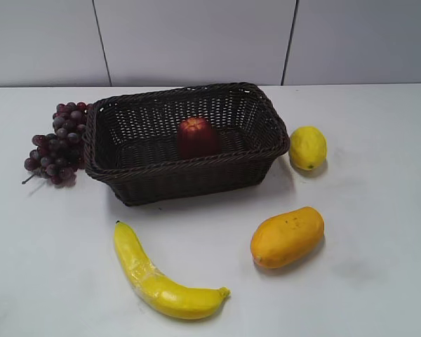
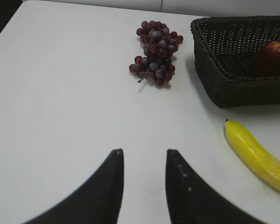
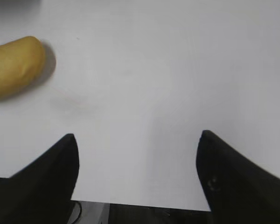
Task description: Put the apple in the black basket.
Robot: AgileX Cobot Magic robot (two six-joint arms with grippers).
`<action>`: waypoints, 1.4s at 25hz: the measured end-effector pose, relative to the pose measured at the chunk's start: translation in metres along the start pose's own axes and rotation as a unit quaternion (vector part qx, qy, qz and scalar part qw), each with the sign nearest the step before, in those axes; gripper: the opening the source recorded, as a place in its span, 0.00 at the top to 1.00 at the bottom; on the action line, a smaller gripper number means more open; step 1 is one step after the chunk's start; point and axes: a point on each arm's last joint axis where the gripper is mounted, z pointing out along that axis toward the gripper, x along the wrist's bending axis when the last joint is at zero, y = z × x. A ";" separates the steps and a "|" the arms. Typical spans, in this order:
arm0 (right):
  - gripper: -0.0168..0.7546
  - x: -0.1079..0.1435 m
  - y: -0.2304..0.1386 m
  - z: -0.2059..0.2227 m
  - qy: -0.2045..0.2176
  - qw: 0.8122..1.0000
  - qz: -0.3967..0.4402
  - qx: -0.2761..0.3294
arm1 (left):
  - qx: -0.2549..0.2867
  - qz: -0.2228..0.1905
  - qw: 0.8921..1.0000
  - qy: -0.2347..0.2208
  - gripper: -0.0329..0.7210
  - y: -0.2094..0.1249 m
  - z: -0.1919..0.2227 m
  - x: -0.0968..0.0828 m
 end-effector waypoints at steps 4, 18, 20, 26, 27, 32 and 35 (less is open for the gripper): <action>0.21 0.002 -0.049 -0.006 -0.001 0.999 0.000 -0.036 | 0.000 0.000 1.000 0.000 0.65 0.000 0.000 0.000; 0.21 0.009 -0.175 0.001 0.001 0.994 0.003 -0.107 | 0.000 0.000 1.000 0.000 0.65 0.000 0.000 0.000; 0.21 0.009 -0.181 -0.007 0.000 0.990 0.003 -0.138 | 0.000 0.000 1.000 0.000 0.65 0.000 0.000 0.000; 0.21 0.010 -0.197 -0.022 -0.003 0.978 0.002 -0.209 | 0.000 0.000 1.000 0.000 0.65 0.000 0.000 0.000; 0.21 0.010 -0.200 -0.024 -0.003 0.975 0.002 -0.221 | 0.000 0.000 1.000 0.000 0.65 0.000 0.000 0.000; 0.21 0.012 -0.216 -0.035 0.001 0.960 0.002 -0.279 | 0.000 0.000 1.000 0.000 0.65 0.000 0.000 0.000; 0.21 0.013 -0.229 -0.042 -0.001 0.946 0.001 -0.323 | 0.000 0.000 1.000 0.000 0.65 0.000 0.000 0.000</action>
